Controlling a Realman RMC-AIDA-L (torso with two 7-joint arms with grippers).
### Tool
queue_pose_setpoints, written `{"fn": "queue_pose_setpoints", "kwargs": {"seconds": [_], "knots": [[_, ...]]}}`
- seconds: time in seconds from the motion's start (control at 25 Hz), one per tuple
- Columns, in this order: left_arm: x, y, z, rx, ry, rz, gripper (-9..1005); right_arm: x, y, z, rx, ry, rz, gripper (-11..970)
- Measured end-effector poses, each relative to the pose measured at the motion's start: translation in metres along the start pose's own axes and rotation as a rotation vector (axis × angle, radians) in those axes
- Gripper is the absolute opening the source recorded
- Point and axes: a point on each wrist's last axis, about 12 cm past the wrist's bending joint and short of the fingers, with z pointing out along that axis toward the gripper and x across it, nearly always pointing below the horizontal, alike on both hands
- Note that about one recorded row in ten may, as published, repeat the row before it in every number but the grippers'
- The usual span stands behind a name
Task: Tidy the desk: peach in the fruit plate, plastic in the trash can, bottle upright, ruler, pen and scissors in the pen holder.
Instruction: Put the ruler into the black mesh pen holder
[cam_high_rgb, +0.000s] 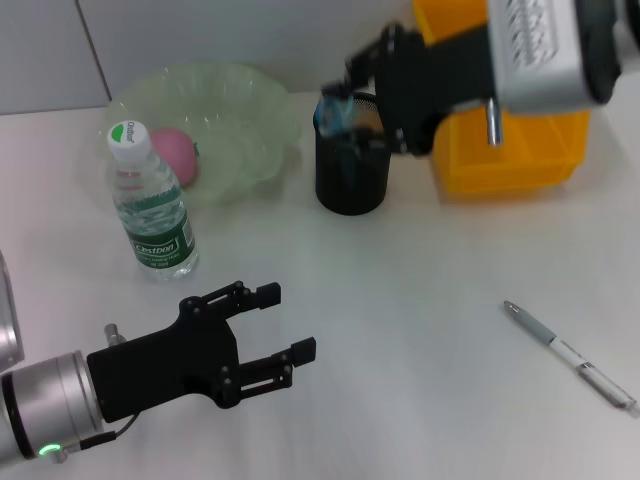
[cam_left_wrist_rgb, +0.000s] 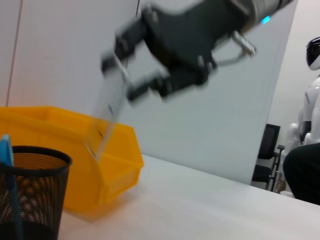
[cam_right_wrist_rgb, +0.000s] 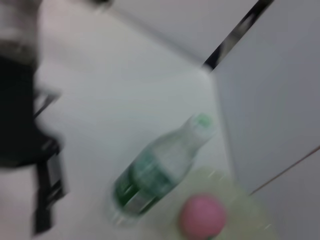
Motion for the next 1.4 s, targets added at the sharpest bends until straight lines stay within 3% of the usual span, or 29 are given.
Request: {"fn": "queue_pose_setpoints", "kwargs": {"seconds": [0.2, 0.6, 1.4], "knots": [[0.0, -0.002, -0.001, 0.011, -0.007, 0.001, 785, -0.001, -0.007, -0.012, 0.141, -0.128, 0.058, 405], [-0.002, -0.005, -0.001, 0.035, -0.017, 0.014, 784, 0.027, -0.004, -0.015, 0.334, -0.348, 0.215, 422], [-0.004, -0.005, -0.002, 0.051, -0.021, 0.026, 784, 0.084, 0.028, -0.009, 0.47, -0.473, 0.454, 456]]}}
